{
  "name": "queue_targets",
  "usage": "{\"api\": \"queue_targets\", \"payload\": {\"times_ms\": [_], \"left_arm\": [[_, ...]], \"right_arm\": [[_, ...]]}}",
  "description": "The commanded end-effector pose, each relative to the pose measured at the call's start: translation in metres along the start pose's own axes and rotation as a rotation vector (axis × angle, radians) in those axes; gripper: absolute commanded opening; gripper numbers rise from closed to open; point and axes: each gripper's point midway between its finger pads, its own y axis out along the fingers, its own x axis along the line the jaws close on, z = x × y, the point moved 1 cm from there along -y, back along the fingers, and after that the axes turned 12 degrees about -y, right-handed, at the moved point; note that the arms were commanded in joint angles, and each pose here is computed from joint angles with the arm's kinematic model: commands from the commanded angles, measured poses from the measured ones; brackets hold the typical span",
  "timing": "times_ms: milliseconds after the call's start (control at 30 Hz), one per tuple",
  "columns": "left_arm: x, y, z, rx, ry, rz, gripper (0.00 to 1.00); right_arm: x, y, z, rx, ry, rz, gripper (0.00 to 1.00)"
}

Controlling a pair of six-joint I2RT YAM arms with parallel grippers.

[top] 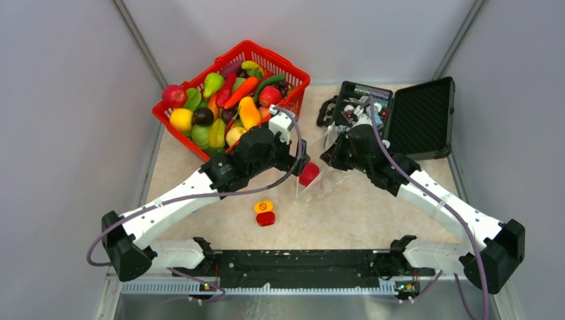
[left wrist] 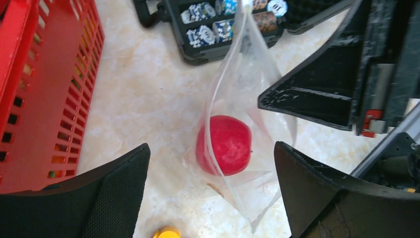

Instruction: Place the food in the zip-top bag and seal the zipper

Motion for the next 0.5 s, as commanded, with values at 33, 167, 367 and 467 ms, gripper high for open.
{"api": "queue_targets", "payload": {"times_ms": [33,167,367,467], "left_arm": [[0.015,0.008,0.027,0.107,-0.009,-0.066,0.89],[0.004,0.016,0.042,0.149,-0.059,0.003,0.8],[0.017,0.03,0.062,0.209,-0.062,-0.066,0.53],[0.014,0.034,0.063,0.222,-0.058,-0.047,0.22]], "right_arm": [[0.01,-0.007,-0.015,-0.057,0.011,-0.044,0.0],[0.01,-0.006,-0.015,-0.054,0.01,-0.046,0.0],[0.013,-0.008,-0.016,-0.054,-0.003,-0.06,0.0],[0.007,-0.008,-0.016,-0.056,-0.025,-0.032,0.0]]}}
